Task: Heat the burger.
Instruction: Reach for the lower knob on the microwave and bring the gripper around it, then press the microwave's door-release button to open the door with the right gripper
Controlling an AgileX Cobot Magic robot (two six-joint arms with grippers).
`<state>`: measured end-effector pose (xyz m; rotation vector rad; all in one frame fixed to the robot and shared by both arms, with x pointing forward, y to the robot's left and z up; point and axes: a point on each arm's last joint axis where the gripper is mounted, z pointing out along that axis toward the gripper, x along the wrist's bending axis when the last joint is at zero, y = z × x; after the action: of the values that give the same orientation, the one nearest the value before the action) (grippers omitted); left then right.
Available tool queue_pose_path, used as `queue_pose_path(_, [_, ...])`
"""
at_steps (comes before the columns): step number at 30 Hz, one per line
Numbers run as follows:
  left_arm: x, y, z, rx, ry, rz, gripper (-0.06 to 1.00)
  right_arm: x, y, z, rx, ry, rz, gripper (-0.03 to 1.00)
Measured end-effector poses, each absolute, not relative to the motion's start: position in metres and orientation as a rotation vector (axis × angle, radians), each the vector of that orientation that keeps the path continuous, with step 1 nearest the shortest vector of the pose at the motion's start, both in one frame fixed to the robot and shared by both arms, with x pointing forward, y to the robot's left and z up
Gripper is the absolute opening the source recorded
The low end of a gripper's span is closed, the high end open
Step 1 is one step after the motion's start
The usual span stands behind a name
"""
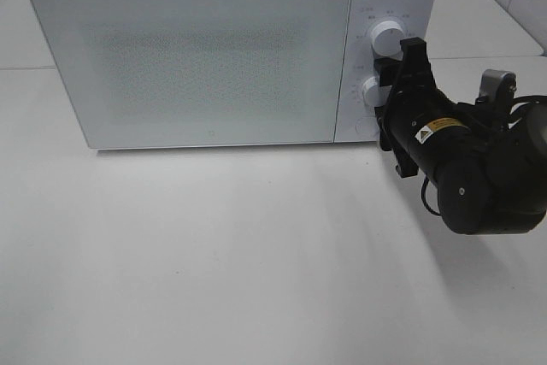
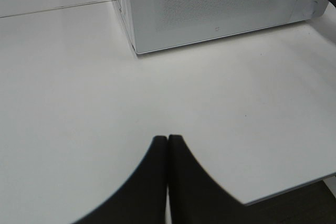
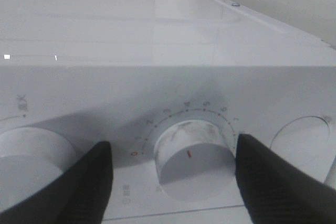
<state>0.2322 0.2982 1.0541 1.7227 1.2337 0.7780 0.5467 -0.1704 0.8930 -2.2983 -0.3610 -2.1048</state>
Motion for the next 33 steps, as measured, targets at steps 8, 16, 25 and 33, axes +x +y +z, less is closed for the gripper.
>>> queue_pose_path(8, [0.232,0.298,1.054,1.723,1.234,0.778,0.0,0.537,-0.17,0.89,-2.295,-0.469,-2.074,0.64])
queue_pose_path(16, [0.232,0.298,1.054,1.723,1.234,0.778,0.0,0.514,-0.179,0.903,-2.312,-0.78,-2.14,0.62])
queue_pose_path(25, [0.232,0.298,1.054,1.723,1.234,0.778,0.0,0.51,-0.18,0.922,-2.113,-1.225,-2.151,0.57])
queue_pose_path(33, [0.232,0.298,1.054,1.723,1.234,0.778,0.0,0.503,-0.187,0.926,-1.955,-1.64,-1.987,0.57])
